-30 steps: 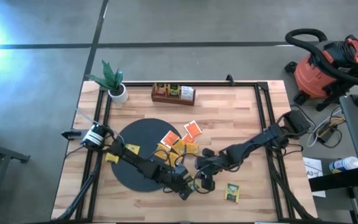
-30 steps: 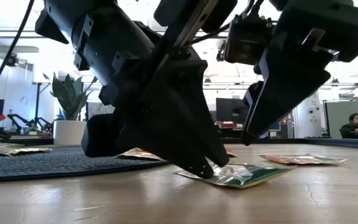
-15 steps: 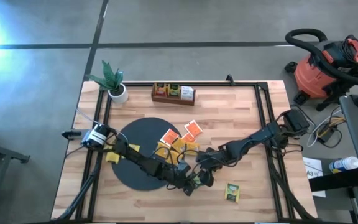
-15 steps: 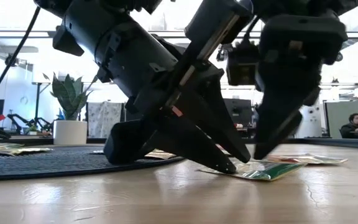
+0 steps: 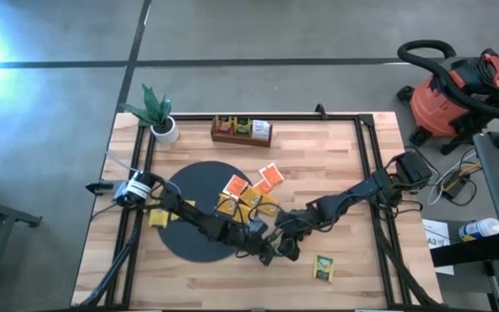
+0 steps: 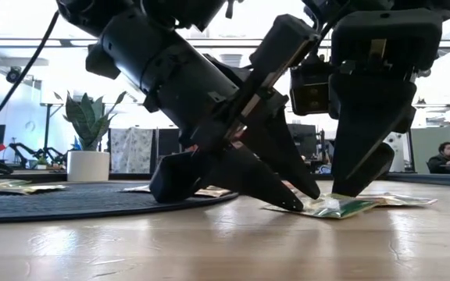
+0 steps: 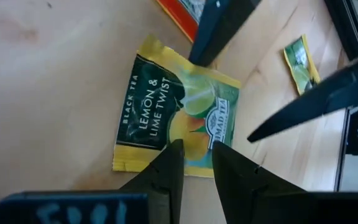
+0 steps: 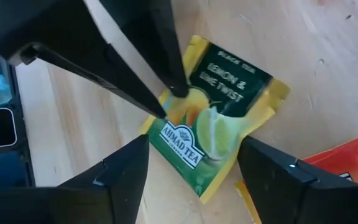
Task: Pick & Place Tea
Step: Put the yellow tea bag into the middle section of the wooden organizer
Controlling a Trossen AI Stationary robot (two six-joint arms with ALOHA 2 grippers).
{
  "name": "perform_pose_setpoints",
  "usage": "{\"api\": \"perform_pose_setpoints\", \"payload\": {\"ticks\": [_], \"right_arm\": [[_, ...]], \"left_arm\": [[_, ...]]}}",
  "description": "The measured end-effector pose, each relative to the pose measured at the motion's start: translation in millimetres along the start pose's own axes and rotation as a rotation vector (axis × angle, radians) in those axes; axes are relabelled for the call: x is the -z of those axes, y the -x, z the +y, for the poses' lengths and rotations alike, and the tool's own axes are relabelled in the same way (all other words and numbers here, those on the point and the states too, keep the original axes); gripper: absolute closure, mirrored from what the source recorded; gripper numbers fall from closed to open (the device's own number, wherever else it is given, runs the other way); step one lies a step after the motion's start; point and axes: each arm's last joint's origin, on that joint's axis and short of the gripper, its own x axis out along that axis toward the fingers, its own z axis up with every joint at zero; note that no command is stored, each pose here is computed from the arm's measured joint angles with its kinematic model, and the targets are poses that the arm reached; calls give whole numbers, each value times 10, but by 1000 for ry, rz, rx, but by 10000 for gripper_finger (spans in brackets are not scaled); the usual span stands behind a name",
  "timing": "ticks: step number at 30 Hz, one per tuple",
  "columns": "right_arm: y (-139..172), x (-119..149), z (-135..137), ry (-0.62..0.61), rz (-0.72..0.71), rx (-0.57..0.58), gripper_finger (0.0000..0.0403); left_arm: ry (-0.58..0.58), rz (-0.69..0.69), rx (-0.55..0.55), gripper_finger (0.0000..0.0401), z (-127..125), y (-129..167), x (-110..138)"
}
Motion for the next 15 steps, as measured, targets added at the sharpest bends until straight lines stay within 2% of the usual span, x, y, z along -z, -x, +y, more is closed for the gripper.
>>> {"api": "perform_pose_setpoints", "payload": {"ticks": [7, 15], "right_arm": [[-8, 0, 20, 3, 0, -19, 208], [-5, -20, 20, -5, -40, 3, 308]], "left_arm": [[-4, -15, 5, 314, 8, -9, -41], [-7, -18, 13, 314, -19, 1, -13]]}}
